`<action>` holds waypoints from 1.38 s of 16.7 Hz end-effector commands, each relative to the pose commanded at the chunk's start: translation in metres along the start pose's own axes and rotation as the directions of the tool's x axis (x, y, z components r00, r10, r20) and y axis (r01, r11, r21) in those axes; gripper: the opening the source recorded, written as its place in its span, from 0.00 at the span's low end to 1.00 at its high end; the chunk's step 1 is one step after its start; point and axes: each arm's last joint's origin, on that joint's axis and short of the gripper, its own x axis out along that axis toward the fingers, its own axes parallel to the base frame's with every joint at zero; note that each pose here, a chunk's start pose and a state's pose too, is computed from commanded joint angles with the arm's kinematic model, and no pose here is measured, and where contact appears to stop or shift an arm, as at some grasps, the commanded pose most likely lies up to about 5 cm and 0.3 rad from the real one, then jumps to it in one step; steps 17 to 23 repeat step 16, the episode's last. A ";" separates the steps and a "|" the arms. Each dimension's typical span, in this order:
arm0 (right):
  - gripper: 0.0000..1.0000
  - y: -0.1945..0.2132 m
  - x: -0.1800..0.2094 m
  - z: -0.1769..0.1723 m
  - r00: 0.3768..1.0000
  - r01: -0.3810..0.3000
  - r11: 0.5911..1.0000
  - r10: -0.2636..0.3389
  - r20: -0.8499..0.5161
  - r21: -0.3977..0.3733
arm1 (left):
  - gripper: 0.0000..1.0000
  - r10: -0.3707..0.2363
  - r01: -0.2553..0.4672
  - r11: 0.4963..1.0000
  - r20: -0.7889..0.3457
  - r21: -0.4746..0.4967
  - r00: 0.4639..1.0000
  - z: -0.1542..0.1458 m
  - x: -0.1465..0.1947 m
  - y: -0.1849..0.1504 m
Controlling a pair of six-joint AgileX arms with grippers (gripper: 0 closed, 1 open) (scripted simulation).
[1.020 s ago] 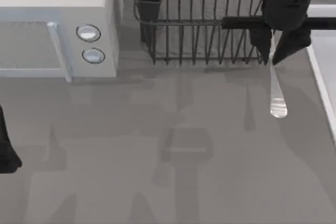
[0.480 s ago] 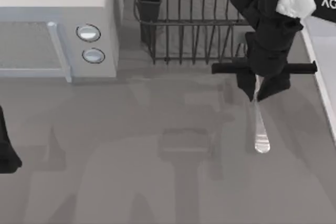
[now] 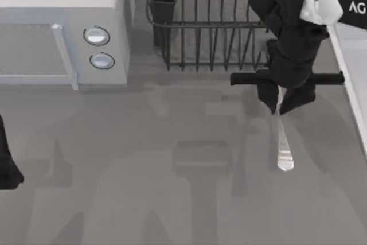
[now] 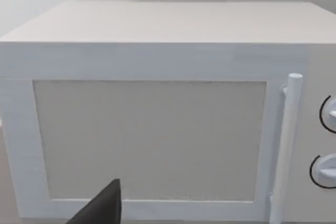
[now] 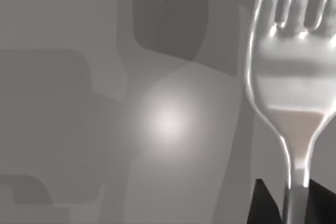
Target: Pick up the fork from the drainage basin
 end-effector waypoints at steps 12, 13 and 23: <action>1.00 0.000 0.000 0.000 1.000 0.000 1.000 0.000 0.000 0.000 | 1.00 0.000 0.000 1.000 0.000 0.000 1.000 0.000 0.000 0.000; 1.00 0.000 0.000 0.000 1.000 0.000 1.000 0.000 0.000 0.000 | 1.00 0.000 0.000 1.000 0.000 0.000 1.000 0.000 0.000 0.000; 1.00 0.000 0.000 0.000 1.000 0.000 1.000 0.000 0.000 0.000 | 1.00 0.000 0.000 1.000 0.000 0.000 1.000 0.000 0.000 0.000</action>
